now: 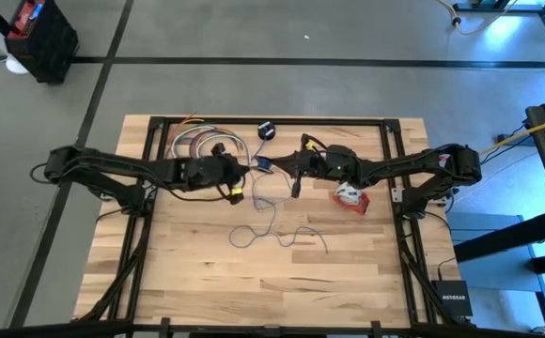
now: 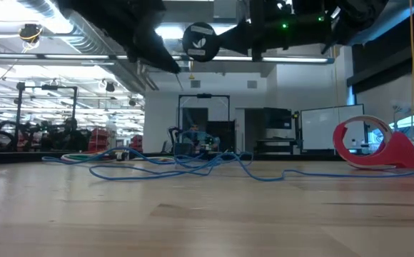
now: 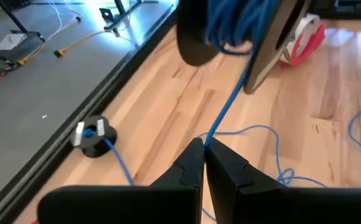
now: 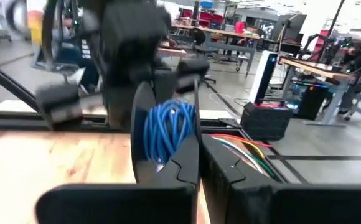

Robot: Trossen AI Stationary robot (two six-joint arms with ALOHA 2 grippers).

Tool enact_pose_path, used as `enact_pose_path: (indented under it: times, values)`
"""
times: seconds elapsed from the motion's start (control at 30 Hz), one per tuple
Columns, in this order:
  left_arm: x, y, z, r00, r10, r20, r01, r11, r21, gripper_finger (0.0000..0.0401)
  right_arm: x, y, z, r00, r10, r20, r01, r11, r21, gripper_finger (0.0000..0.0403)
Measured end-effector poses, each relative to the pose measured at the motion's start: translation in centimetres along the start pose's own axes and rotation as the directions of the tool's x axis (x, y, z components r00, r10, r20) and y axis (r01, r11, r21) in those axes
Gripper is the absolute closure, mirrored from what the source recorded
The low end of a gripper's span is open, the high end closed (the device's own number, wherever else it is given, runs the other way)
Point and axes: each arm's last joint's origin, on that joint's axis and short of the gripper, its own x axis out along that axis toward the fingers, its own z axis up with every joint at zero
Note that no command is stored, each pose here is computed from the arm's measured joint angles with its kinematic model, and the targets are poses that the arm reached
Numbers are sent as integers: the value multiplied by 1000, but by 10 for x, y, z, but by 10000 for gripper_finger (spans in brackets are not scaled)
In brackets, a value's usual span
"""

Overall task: Coil cords
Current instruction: Coil the blue wire onto the spool

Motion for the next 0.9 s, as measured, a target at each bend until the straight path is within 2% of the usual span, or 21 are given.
enact_pose_path:
  times: [0.2,0.7,0.8,0.9]
  values:
    - [27,-13,-7,998,-1,70,1,1000,2,396,0,0,4,999,-3,48,-1,996,91,393]
    - [33,-16,-7,996,1,94,-3,1000,22,393,0,0,3,1000,2,21,-3,999,49,397]
    - [33,-15,-7,996,1,94,-4,1000,31,374,0,0,3,1000,3,22,-4,999,34,398]
    - [33,-16,-7,995,-1,96,-3,999,41,337,0,0,3,1000,4,21,-5,999,34,398]
